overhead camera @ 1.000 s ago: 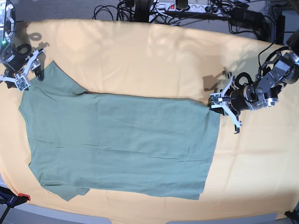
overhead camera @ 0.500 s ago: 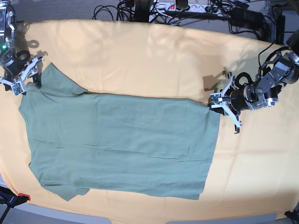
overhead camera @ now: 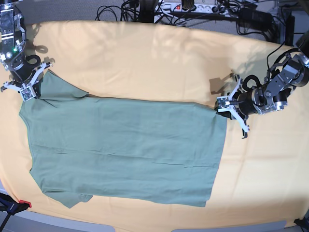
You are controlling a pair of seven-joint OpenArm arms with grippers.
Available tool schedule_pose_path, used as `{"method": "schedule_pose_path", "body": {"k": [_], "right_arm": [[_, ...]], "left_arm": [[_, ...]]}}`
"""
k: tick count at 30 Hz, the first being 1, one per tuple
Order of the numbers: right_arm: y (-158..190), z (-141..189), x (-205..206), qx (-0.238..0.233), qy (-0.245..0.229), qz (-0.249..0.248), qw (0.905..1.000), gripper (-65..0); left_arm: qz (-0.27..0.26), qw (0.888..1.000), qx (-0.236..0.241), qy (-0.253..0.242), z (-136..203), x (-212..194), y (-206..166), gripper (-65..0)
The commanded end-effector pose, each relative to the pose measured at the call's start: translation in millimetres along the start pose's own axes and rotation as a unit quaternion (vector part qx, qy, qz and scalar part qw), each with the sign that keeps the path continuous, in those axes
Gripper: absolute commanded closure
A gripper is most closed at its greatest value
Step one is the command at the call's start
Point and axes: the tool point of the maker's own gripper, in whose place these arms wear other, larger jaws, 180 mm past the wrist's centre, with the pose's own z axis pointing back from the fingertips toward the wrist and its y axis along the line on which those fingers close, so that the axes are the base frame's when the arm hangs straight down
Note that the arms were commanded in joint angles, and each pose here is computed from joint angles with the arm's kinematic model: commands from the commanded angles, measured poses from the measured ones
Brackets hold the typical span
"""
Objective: Fold the T-shirt properly
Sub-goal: 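Grasp the shirt's shoulder corners with both grippers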
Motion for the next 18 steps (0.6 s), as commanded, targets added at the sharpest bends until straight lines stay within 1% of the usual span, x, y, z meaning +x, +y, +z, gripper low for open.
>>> {"method": "schedule_pose_path", "body": {"k": [1,5,8,11,13,16,18], "right_arm": [[-14,3,-5,-0.017,0.018,0.015,0.9996,0.0],[-18,5,4,-0.021,0.007,0.024,0.9995,0.0],[-21,10,21,-0.025,-0.014,0.035,0.999,0.0],[-21,18,39,-0.021,-0.033,0.049,0.998,0.0],[-22,25,46,-0.022,-0.031,0.058,0.9976,0.0],[-23,37,57,-0.028,-0.042,0.072,0.9961,0.0],[-20,45,64,-0.022,-0.05,0.088,0.9946,0.0]], "left_arm": [[-0.004,1.0,0.019,-0.007,7,3,16,0.0],[-0.008,1.0,0.027,-0.003,10,2,24,0.0],[-0.009,0.999,0.036,-0.004,14,3,34,0.0],[0.018,0.999,0.04,-0.022,18,9,40,0.0],[0.027,0.998,0.039,-0.03,21,12,41,0.0],[0.025,0.999,0.03,-0.03,25,12,38,0.0],[0.022,0.999,0.008,-0.032,27,12,30,0.0]]}}
